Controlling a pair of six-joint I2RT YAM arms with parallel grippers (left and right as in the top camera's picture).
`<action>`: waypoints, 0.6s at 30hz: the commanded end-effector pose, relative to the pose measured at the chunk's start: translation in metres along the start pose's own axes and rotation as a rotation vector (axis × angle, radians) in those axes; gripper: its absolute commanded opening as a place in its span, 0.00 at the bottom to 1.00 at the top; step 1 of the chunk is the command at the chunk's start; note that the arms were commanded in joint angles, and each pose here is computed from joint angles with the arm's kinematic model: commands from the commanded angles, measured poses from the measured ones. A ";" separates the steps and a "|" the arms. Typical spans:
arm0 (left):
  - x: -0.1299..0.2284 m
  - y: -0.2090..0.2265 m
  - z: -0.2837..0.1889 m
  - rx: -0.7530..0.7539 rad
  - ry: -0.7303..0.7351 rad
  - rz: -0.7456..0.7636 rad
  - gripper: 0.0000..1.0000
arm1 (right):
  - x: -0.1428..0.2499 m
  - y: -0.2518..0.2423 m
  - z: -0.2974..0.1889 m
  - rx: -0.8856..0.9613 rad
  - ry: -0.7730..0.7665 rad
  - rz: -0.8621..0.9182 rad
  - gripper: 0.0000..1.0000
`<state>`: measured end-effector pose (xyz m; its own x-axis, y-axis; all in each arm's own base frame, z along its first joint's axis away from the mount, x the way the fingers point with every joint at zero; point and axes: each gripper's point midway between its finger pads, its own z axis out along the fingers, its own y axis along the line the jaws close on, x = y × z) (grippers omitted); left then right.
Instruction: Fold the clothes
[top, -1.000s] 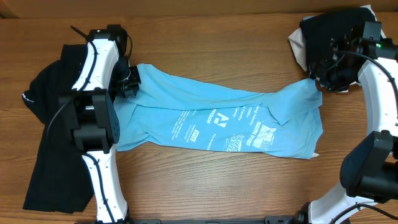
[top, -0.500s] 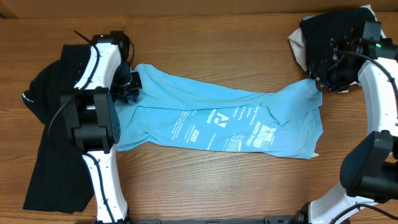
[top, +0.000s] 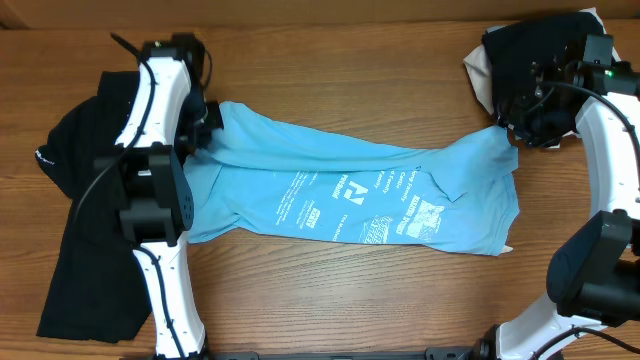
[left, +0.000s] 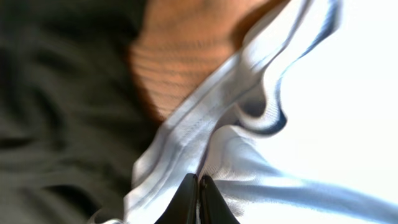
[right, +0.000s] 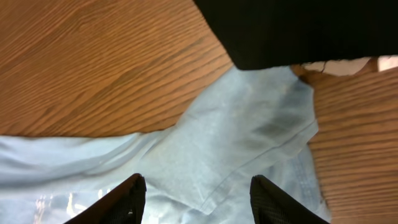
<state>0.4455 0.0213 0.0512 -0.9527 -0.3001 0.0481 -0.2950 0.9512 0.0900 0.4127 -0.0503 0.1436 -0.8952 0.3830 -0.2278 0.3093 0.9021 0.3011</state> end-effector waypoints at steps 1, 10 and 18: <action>-0.023 0.002 -0.053 -0.004 -0.138 0.010 0.04 | 0.000 0.017 -0.015 -0.074 -0.024 -0.013 0.59; -0.025 0.000 -0.120 0.056 -0.247 0.011 0.04 | 0.027 0.018 -0.034 -0.061 0.043 0.007 0.64; -0.026 -0.007 -0.126 0.095 -0.259 0.020 0.04 | 0.069 0.030 -0.005 -0.051 0.181 -0.028 0.65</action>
<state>0.4784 0.0204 0.1602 -0.9408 -0.2927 -0.1707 -0.2999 0.9538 0.0179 0.3677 -0.0147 0.1494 -0.9336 0.3474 -0.0880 0.2999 0.8919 0.3384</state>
